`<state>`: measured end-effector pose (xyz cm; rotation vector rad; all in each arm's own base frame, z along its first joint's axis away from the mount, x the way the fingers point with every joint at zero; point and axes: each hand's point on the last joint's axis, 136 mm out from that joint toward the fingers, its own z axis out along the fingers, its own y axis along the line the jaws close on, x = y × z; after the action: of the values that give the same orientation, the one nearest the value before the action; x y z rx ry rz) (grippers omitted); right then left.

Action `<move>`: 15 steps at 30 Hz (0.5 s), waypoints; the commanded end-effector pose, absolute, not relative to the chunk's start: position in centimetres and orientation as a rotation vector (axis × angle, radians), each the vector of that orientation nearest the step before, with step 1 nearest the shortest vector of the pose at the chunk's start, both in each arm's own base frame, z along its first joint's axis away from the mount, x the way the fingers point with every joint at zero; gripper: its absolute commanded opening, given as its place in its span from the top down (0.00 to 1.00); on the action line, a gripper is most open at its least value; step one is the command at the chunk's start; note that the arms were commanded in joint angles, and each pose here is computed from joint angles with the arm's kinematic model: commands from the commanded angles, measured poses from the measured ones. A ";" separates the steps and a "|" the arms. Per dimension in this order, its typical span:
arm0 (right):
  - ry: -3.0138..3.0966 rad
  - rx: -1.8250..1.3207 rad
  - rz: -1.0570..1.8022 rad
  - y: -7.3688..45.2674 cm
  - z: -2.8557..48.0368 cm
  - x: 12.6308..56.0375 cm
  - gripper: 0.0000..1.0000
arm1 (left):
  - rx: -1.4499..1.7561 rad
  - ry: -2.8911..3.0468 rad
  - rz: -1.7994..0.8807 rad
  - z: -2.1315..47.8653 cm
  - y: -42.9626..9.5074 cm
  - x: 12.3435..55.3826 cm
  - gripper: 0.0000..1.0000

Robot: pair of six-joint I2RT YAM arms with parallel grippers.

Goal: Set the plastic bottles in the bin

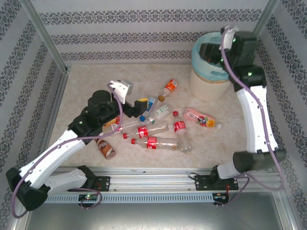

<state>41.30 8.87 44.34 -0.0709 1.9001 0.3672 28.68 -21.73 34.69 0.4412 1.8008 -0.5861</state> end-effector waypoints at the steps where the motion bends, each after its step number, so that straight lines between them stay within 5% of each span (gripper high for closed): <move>1: 1.806 -0.216 0.413 13.7 44.0 38.8 0.29 | 0.200 2.097 -0.385 29.1 -15.7 26.5 0.11; 7: 1.831 -0.433 0.546 20.3 38.4 34.2 0.30 | 0.089 2.346 -0.312 24.8 -12.2 22.2 0.18; 15: 1.952 -0.732 0.708 23.3 29.1 28.4 0.40 | 0.201 2.512 -0.676 19.4 -19.1 20.6 0.23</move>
<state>31.14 21.46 29.12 -0.5479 2.0101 0.6184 21.94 -17.37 21.51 0.2420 2.4217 -0.5353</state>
